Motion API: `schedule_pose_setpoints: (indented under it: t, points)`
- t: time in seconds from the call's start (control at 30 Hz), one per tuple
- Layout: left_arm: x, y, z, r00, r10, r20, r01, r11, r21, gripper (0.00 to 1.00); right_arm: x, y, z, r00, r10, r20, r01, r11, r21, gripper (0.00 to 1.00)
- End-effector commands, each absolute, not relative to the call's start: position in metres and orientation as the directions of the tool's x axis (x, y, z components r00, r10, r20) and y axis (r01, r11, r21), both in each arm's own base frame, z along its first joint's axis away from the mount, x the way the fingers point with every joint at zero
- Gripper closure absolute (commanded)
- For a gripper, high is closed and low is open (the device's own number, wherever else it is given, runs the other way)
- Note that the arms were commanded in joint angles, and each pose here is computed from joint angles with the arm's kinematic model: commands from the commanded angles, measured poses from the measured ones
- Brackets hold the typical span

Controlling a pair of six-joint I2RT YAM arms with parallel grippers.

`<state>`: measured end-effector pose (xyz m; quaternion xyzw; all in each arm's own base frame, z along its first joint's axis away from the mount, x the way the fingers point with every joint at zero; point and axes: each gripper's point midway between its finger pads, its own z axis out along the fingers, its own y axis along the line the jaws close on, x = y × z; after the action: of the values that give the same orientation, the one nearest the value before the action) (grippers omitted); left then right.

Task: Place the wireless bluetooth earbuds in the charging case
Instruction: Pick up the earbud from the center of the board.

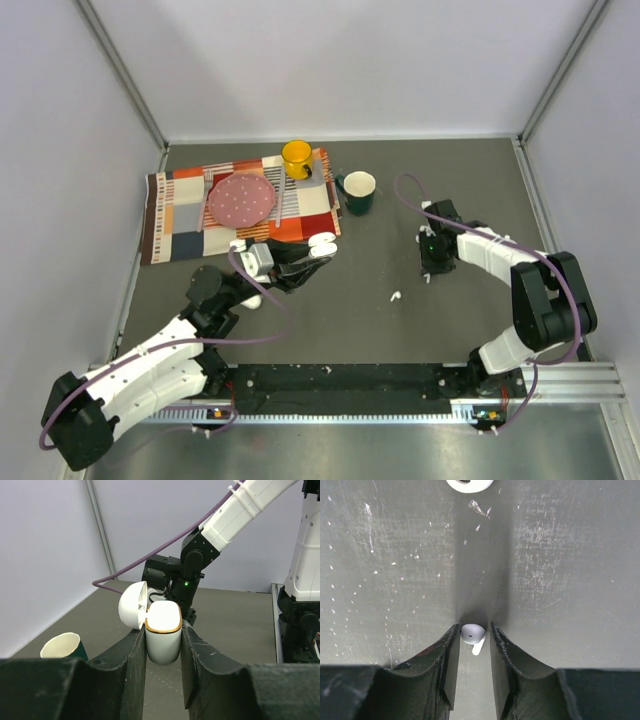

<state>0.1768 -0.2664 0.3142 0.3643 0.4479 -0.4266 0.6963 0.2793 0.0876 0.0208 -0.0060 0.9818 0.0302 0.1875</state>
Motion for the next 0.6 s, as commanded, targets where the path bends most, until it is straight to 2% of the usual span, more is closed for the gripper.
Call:
schedule_pose_setpoints:
  t: [0.0,0.57]
  points:
    - [0.1753,-0.2632,0.3282,0.261,-0.298,-0.918,0.914,0.382,0.135,1.0,0.2838,0.093,0.0223,-0.926,-0.008,-0.377,-0.032,0.998,0.059,0.72]
    - [0.1754,-0.2613,0.3268,0.263,-0.292,-0.92,0.91,0.39,0.137,1.0,0.2843,0.0931,0.0226,-0.925,-0.019,-0.379,-0.041,0.998,0.048,0.78]
